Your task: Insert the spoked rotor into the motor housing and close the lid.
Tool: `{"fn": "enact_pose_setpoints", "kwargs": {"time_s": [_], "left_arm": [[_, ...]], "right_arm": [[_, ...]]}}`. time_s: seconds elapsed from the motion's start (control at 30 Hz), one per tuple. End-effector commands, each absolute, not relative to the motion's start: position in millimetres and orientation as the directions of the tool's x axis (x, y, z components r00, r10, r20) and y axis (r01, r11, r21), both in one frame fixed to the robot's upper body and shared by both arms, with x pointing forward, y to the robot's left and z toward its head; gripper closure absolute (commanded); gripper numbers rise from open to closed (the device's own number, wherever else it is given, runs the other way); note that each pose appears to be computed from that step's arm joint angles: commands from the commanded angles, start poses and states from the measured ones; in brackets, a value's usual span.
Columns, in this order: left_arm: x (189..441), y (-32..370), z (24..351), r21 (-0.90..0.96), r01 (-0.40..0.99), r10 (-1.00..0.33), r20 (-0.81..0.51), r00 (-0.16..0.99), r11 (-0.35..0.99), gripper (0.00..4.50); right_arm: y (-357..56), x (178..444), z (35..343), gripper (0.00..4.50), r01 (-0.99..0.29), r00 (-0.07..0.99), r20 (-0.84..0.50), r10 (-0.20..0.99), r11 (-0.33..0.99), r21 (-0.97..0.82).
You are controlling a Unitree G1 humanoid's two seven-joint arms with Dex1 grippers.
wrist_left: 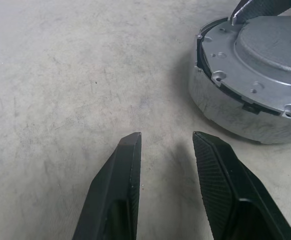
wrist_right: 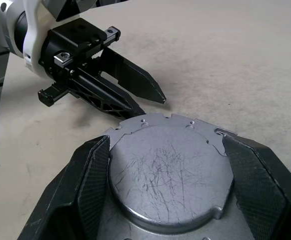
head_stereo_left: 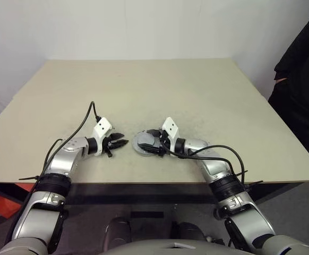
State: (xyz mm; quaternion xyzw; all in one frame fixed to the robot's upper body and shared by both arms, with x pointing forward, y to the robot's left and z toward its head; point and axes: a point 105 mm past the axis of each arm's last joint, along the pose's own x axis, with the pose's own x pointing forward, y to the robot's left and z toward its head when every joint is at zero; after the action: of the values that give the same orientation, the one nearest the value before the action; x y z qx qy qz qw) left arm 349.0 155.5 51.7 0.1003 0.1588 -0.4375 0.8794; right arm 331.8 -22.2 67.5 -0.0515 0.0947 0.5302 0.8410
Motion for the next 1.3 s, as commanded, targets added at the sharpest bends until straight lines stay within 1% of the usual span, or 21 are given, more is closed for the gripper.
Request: {"fn": "enact_pose_setpoints", "kwargs": {"time_s": [0.03,0.27,0.43,0.77,1.0,1.3], "left_arm": [[354,156,65,0.082,0.8,-0.739,-0.337,0.583,0.594,2.74],[353,157,63,0.077,0.801,-0.738,-0.342,0.581,0.594,2.74],[353,157,63,0.076,0.801,-0.739,-0.343,0.58,0.594,2.74],[354,158,63,0.079,0.799,-0.736,-0.345,0.583,0.596,2.74],[353,157,63,0.077,0.799,-0.736,-0.344,0.583,0.596,2.74],[354,157,63,0.078,0.799,-0.736,-0.345,0.583,0.597,2.74]], "right_arm": [[-21,339,81,1.37,-0.891,0.452,-0.168,0.876,0.454,-0.034],[-21,341,98,1.37,-0.885,0.464,-0.112,0.879,0.454,-0.103],[-20,341,102,1.37,-0.884,0.462,-0.113,0.88,0.446,-0.138],[-20,336,85,1.37,-0.894,0.447,-0.165,0.879,0.43,-0.128],[-23,341,73,1.37,-0.877,0.48,-0.208,0.852,0.461,-0.134],[-26,341,69,1.37,-0.876,0.482,-0.223,0.847,0.462,-0.138]]}}
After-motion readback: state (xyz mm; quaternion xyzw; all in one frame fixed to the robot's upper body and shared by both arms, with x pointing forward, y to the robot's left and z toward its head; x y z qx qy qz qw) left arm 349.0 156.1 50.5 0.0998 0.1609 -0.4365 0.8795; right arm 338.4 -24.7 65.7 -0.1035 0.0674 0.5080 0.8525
